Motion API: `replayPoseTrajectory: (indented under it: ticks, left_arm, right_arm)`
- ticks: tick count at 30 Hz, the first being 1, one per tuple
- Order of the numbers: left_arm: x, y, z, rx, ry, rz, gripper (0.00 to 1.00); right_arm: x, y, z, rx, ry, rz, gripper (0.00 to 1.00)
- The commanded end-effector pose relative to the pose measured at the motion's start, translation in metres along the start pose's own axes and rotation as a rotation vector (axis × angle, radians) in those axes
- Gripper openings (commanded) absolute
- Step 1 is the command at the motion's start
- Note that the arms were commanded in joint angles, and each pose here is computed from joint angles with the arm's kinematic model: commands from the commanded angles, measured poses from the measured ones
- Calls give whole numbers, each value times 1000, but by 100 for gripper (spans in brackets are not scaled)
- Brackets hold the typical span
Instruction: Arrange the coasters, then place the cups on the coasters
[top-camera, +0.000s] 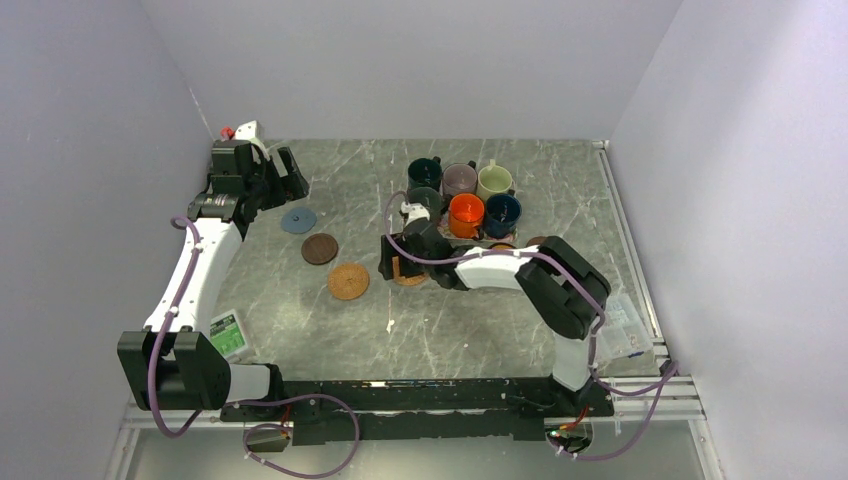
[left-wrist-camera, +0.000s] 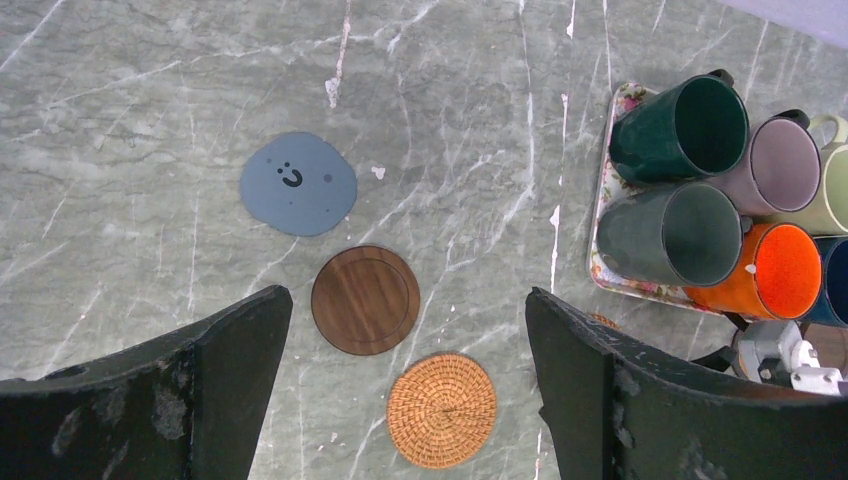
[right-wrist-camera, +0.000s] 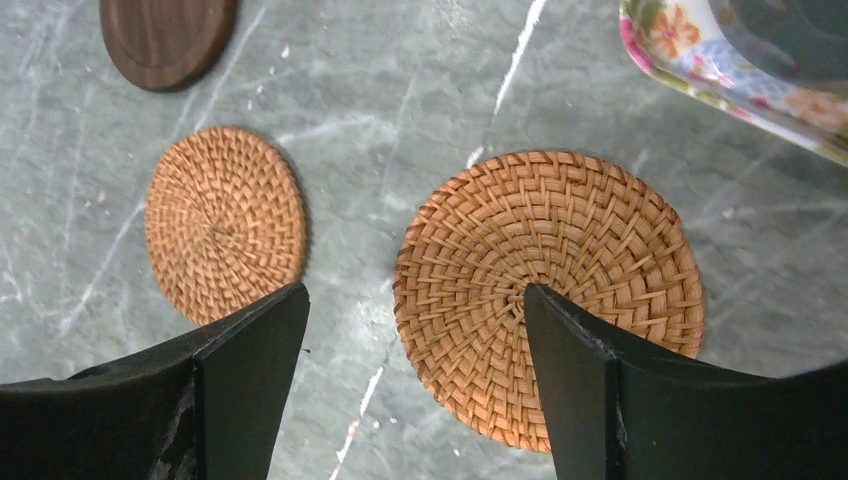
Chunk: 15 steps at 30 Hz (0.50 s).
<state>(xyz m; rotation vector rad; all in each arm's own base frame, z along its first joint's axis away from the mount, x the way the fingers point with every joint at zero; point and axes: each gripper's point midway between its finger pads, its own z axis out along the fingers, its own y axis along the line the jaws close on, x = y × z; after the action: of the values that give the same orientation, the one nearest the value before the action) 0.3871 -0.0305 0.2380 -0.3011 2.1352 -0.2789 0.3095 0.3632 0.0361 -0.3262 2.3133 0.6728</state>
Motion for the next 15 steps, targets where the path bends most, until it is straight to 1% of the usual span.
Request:
replayPoseTrajectory:
  ticks: [1,15]
  left_arm:
    - [-13,-6,-6,25,-39,-6,94]
    - [-13,-5,-6,20,-41,-4,94]
  right_arm:
    - [44,-14,15,48,142,37,83]
    - [31,-8,46,45,119,8,83]
